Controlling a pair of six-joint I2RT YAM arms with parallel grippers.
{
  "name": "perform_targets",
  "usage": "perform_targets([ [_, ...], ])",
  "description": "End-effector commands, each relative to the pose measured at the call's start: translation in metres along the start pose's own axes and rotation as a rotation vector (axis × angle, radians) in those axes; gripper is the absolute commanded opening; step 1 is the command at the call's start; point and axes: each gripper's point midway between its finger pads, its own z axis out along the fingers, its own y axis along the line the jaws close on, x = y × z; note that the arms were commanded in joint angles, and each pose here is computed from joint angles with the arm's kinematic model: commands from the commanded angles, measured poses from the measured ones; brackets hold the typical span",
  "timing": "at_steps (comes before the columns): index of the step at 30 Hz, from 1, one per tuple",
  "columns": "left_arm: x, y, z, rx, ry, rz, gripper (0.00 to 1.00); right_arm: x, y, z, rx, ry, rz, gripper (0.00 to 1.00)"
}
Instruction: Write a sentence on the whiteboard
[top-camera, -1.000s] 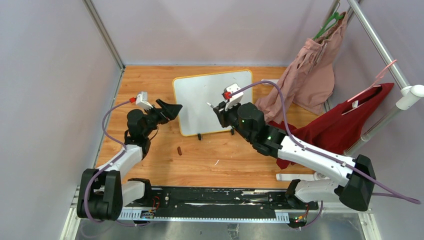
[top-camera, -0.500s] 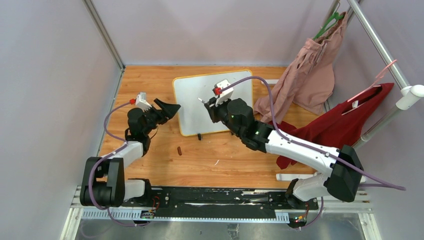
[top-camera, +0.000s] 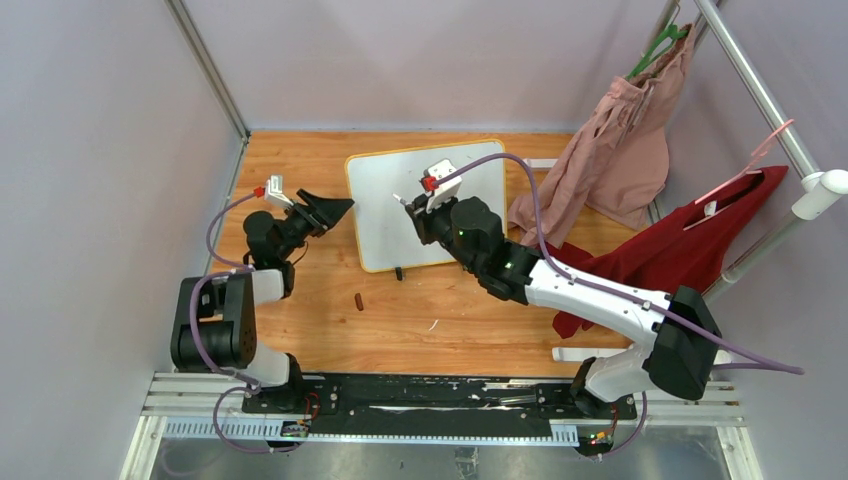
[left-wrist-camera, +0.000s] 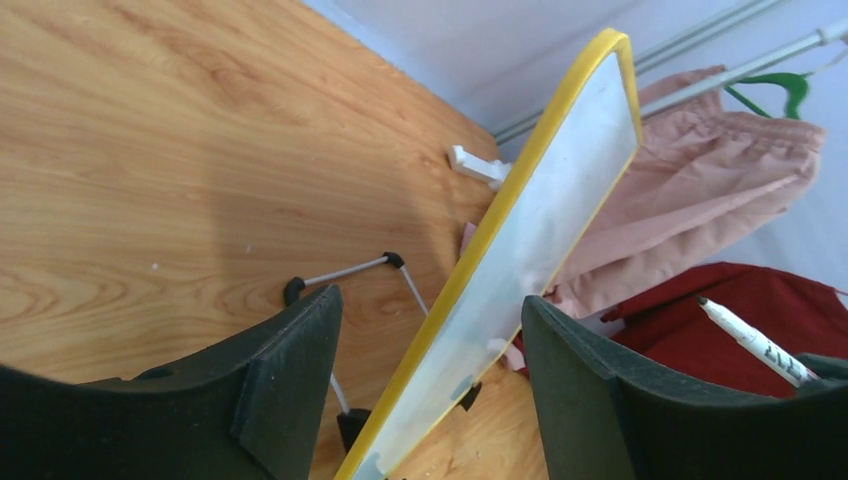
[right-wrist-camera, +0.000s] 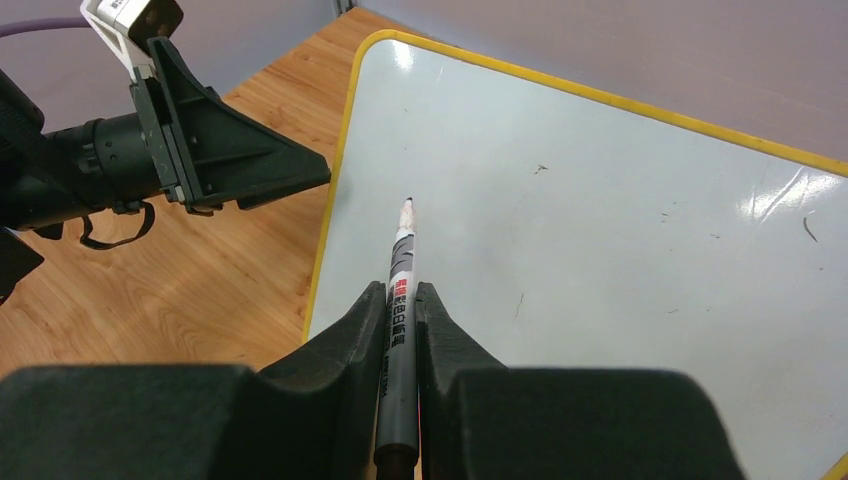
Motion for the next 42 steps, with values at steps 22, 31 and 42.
perform_targets([
  [22,0.002,-0.017,0.008,0.226,0.013,-0.042,0.46,-0.028,0.013,0.014,-0.026,-0.086,0.011,0.0],
  [31,0.01,-0.001,0.011,0.178,0.032,-0.042,0.41,-0.027,0.017,0.019,-0.038,-0.082,0.011,0.0],
  [42,0.018,0.007,0.012,0.145,0.056,-0.038,0.25,-0.021,0.015,0.03,-0.011,-0.067,0.004,0.0],
])
